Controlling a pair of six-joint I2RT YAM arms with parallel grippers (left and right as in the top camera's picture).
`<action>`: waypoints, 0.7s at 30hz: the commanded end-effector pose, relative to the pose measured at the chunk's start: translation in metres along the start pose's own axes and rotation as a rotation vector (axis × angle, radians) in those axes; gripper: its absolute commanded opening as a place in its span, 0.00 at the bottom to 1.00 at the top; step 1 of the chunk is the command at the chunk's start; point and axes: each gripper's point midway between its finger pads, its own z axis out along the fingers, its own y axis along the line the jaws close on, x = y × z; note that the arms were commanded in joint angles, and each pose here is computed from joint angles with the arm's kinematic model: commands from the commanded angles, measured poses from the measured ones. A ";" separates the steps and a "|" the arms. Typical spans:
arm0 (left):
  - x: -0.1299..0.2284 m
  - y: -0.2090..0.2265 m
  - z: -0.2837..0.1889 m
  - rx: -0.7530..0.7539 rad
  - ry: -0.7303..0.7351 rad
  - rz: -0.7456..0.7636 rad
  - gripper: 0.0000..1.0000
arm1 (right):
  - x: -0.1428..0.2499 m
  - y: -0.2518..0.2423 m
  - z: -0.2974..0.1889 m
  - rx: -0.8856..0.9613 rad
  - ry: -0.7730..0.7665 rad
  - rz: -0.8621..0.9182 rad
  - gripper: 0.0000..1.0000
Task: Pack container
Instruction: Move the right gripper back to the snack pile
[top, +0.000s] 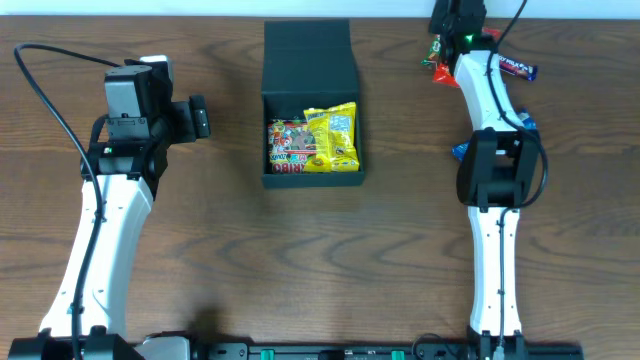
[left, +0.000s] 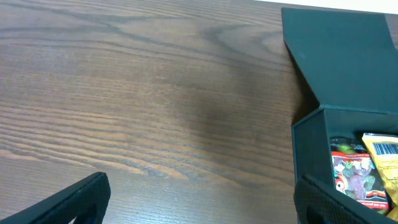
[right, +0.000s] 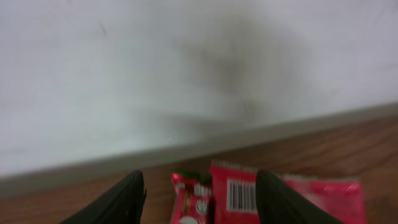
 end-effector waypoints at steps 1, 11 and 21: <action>0.004 0.006 0.003 -0.025 0.010 -0.009 0.95 | 0.029 -0.010 0.015 0.036 0.045 -0.022 0.59; 0.004 0.006 0.003 -0.026 0.010 -0.009 0.95 | 0.071 -0.024 0.015 0.082 0.199 -0.057 0.58; 0.004 0.006 0.003 -0.026 0.010 -0.009 0.95 | 0.093 0.013 -0.008 0.037 0.317 -0.191 0.56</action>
